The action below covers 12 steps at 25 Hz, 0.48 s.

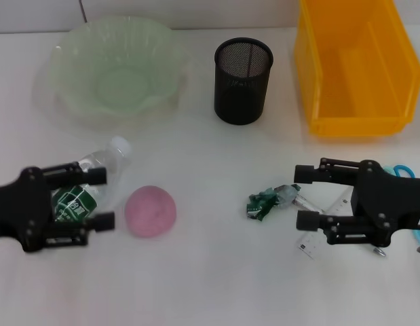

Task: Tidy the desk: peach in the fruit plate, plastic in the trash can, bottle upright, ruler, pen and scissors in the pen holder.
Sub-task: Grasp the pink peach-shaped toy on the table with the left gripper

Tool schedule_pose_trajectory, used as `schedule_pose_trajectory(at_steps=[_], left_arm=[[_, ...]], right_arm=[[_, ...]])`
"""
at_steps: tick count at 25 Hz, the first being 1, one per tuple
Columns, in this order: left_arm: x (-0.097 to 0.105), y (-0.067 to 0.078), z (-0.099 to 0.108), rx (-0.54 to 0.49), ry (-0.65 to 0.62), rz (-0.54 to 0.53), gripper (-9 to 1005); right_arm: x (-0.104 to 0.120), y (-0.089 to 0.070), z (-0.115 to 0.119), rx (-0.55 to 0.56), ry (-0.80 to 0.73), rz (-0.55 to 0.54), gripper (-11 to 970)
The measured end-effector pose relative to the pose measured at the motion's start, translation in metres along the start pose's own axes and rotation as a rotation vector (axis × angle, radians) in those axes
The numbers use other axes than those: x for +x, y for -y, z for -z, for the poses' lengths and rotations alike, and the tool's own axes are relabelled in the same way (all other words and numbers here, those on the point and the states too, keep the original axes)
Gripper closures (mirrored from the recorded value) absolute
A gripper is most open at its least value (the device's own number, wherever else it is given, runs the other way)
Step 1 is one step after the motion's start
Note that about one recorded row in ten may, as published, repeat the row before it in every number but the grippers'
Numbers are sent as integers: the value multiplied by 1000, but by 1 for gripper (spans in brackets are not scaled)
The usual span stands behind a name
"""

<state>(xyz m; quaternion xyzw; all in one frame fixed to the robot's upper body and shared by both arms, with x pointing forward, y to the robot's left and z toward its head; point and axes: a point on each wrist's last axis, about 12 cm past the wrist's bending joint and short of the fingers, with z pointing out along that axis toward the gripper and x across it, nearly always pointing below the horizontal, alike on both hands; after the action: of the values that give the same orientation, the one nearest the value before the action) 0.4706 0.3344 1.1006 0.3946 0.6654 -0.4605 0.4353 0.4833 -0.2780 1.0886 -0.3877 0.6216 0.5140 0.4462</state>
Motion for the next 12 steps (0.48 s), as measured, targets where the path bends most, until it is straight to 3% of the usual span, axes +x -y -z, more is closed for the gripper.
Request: schedule_pose_trajectory(at_steps=[3, 5, 7, 8, 11, 12], left_arm=[[-8, -3, 4, -17, -18, 9, 208], [-35, -9, 9, -57, -95, 47, 212], [-35, -9, 9, -57, -95, 47, 217], [-73, -10, 0, -70, -212, 22, 219], [-82, -10, -7, -67, -242, 7, 226], [-97, -8, -16, -69, -288, -22, 228]], right_arm=[[0, 0, 3, 15, 13, -1, 188], [1, -2, 8, 32, 26, -3, 188], [1, -2, 9, 37, 28, -5, 188], [3, -3, 12, 50, 28, -8, 188], [5, -3, 16, 67, 33, -13, 188], [6, -4, 18, 78, 38, -15, 188]])
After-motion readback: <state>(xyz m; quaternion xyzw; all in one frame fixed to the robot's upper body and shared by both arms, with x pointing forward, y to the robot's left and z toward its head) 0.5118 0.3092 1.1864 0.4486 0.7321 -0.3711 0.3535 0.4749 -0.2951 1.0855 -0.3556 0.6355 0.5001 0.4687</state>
